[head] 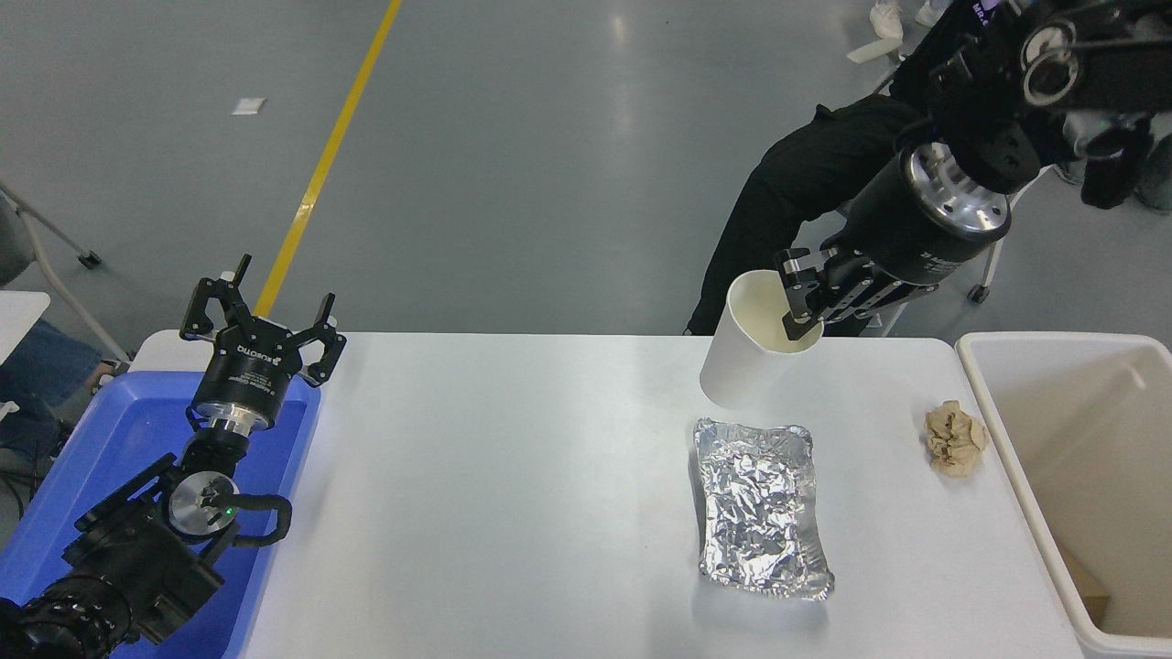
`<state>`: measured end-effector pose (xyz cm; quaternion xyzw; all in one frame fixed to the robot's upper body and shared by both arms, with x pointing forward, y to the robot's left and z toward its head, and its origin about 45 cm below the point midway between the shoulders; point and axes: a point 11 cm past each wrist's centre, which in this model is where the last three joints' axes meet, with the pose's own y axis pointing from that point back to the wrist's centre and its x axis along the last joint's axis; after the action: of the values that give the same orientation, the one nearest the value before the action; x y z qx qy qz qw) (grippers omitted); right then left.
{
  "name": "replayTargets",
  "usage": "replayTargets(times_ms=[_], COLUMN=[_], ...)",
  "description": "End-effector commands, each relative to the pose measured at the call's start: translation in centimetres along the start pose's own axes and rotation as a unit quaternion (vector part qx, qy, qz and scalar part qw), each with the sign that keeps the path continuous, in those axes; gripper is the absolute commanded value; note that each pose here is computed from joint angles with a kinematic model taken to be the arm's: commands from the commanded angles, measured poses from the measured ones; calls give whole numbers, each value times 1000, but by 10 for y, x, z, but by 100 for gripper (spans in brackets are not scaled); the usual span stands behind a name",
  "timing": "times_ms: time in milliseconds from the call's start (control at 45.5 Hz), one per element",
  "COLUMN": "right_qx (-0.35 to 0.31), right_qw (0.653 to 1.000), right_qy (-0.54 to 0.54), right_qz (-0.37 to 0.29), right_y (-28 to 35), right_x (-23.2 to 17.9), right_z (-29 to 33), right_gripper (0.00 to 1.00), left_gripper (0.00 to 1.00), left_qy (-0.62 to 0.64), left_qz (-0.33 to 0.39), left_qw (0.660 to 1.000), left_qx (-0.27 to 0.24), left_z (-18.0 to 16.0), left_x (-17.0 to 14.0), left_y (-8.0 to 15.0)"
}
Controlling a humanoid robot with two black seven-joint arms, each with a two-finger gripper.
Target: Pick up paper cup place in dustbin
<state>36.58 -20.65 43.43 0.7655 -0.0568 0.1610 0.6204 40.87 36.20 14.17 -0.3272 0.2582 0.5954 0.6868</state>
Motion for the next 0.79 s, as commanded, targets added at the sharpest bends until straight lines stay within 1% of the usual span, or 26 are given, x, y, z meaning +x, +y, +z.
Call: replayTargets(times_ms=[0,88,220,286,396,505,637,769], right_qx=[6,2,-22,-47,-89,-117,-154,-154], right_qw=[998,998,998,997,989,977,961,942], right_qy=[2,-1,-23,-42,-100,-168,-224,-296], right_qz=[57,58,55,55,57,54,45,48], right_y=[48,49,47,47,53,56,62,63], right_x=[10,10,9,8,1,-18,-42,-75], right_z=[-6,-2,19,40,93,149,195,246], right_gripper=[0,0,0,0,0,0,0,0], left_gripper=[98,98,98,98,98,98,98,98], left_qy=[0,0,-1,-1,-1,-1,-1,0], left_qz=[0,0,0,1,3,2,3,2], left_qw=[1000,1000,1000,1000,1000,1000,1000,1000], left_qx=[0,-1,-1,-1,-2,-3,-3,-3], left_z=[0,0,1,1,1,1,2,2], left_x=[0,0,0,1,1,1,1,1], left_y=[0,0,0,0,1,0,0,0])
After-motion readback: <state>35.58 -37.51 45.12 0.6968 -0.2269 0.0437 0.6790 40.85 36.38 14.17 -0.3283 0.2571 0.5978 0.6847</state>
